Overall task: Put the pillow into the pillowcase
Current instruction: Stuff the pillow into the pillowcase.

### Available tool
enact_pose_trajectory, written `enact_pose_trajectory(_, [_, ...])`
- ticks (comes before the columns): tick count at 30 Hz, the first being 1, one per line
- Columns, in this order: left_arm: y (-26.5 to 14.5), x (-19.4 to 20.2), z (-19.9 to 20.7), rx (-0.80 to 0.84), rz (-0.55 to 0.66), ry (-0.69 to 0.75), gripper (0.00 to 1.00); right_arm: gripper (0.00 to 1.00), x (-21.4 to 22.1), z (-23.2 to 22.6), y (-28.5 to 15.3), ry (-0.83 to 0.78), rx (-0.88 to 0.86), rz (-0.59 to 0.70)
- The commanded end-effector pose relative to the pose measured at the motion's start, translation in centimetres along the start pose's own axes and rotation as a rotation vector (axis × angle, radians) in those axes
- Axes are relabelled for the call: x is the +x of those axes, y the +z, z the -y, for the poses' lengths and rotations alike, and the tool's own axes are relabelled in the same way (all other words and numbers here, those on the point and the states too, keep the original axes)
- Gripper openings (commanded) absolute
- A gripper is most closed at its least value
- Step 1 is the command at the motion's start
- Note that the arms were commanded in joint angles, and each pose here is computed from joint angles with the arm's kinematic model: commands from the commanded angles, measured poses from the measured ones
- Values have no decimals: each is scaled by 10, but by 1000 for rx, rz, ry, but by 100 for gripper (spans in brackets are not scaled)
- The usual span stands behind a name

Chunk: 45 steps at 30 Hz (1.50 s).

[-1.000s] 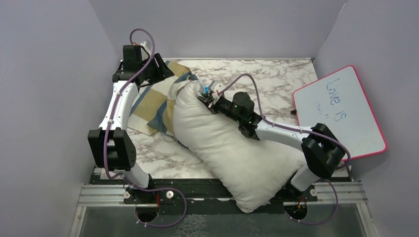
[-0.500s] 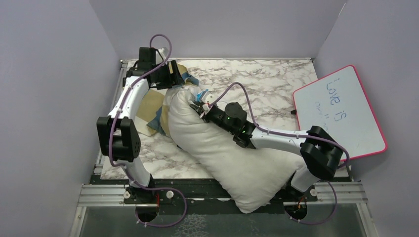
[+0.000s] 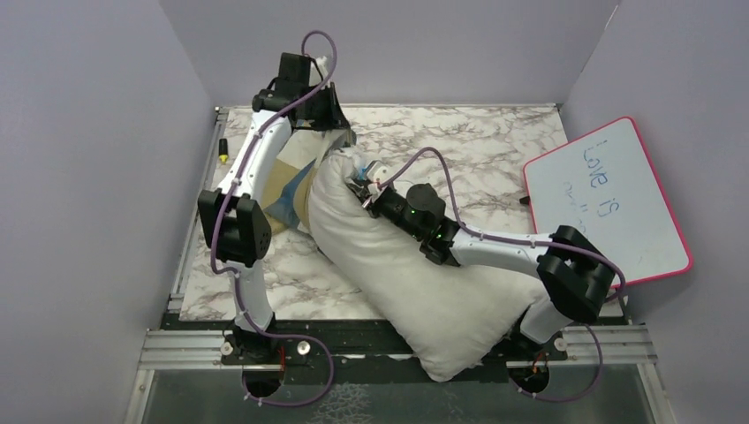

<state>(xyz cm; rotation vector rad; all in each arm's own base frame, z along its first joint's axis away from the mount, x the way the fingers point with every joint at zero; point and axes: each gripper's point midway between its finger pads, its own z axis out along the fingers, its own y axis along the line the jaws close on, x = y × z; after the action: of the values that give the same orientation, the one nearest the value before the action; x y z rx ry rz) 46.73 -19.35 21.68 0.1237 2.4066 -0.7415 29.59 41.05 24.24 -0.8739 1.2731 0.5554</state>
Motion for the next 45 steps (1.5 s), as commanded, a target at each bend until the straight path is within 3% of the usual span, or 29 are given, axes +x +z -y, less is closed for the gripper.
enact_pose_trajectory(1, [-78, -100, 105, 346, 315, 57, 0, 0, 67, -19, -15, 48, -101, -228])
enact_pose_trajectory(6, [-110, -101, 131, 452, 389, 63, 0, 0, 56, 2, 0, 145, -108, -216])
enact_pose_trajectory(14, [-118, -92, 141, 527, 440, 112, 0, 0, 64, 21, 29, 265, -140, -249])
enact_pose_trajectory(20, [-124, -82, 158, 565, 490, 193, 0, 0, 79, 40, 51, 457, -82, -296])
enact_pose_trajectory(28, [-140, -60, 151, 530, 656, 205, 0, 0, 100, 59, 66, 672, 24, -339])
enact_pose_trajectory(32, [-149, -44, 168, 573, 693, 299, 0, 0, 102, 60, 73, 755, 43, -325])
enact_pose_trajectory(38, [-135, -22, 179, 585, 676, 356, 0, 0, 109, 70, 80, 853, 135, -330])
enact_pose_trajectory(41, [-111, -10, 163, 510, 663, 348, 0, 0, 104, 66, 76, 863, 114, -315])
enact_pose_trajectory(42, [-102, -5, 149, 455, 665, 327, 0, 3, 101, 63, 71, 856, 96, -323])
enact_pose_trajectory(45, [-79, 8, 105, 285, 689, 270, 0, 29, 87, 73, 37, 818, 166, -329])
